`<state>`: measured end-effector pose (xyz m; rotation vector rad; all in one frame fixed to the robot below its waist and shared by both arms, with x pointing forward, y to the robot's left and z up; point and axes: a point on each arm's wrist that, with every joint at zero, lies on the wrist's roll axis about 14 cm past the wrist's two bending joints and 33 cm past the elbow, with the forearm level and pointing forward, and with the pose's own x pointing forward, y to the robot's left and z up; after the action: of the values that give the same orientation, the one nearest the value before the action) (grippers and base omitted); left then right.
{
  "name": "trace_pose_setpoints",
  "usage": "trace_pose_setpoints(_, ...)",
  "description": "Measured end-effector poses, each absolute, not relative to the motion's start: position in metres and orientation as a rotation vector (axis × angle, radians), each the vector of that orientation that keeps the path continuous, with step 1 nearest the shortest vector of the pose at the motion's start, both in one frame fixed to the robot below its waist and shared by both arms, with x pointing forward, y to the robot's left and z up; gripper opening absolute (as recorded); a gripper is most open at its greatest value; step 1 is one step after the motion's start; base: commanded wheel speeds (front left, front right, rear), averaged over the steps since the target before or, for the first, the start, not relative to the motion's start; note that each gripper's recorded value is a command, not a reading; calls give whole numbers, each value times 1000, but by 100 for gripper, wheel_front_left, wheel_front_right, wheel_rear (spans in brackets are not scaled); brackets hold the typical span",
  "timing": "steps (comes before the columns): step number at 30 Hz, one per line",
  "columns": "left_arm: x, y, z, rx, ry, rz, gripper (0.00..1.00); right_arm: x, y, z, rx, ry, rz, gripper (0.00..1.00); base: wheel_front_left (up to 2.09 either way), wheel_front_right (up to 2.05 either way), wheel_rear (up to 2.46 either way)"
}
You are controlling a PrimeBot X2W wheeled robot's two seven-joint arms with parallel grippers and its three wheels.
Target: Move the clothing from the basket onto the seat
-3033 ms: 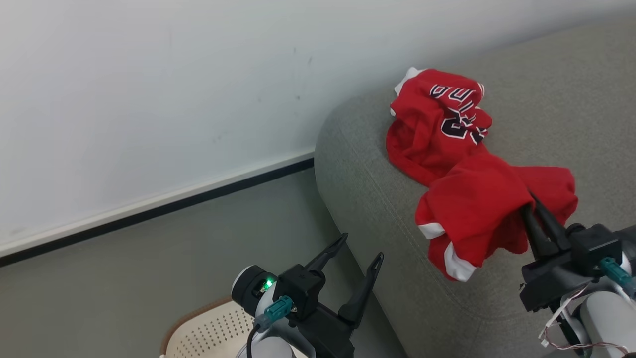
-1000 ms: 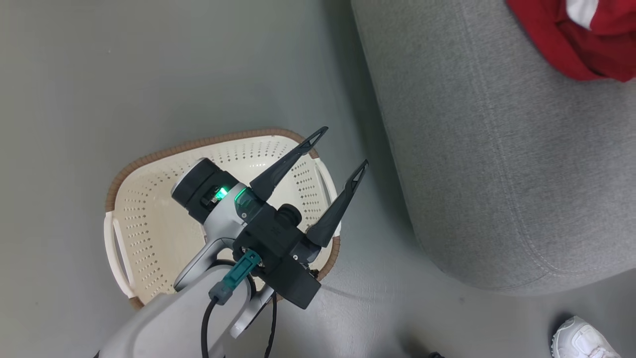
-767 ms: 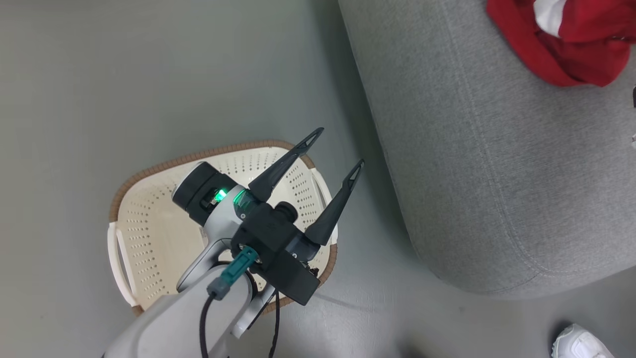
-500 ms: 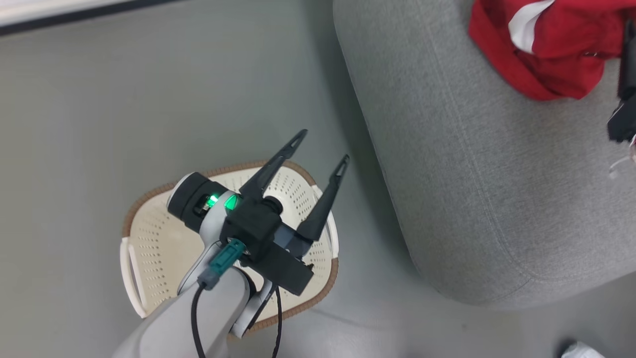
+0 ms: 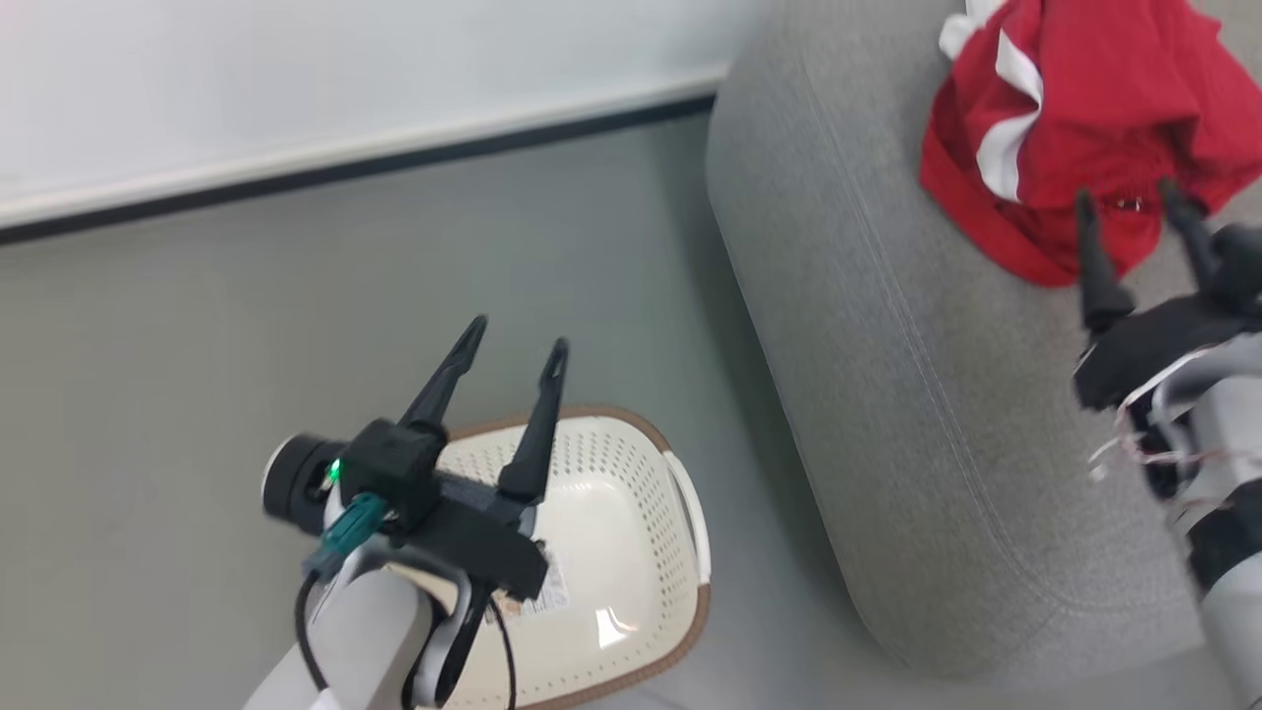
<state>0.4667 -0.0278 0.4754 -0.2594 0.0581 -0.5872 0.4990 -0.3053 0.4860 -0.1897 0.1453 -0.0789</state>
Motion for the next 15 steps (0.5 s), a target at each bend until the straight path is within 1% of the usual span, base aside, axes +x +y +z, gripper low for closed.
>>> trace_pose_setpoints(8,451,33,481,-232,62,-415,100,484,-242,495,-88,77,32,100,0,0,0)
trace_pose_setpoints(15,425,93,481,-210,64,-260,100,463,-192,499,-18,33,111,100,0,0,0)
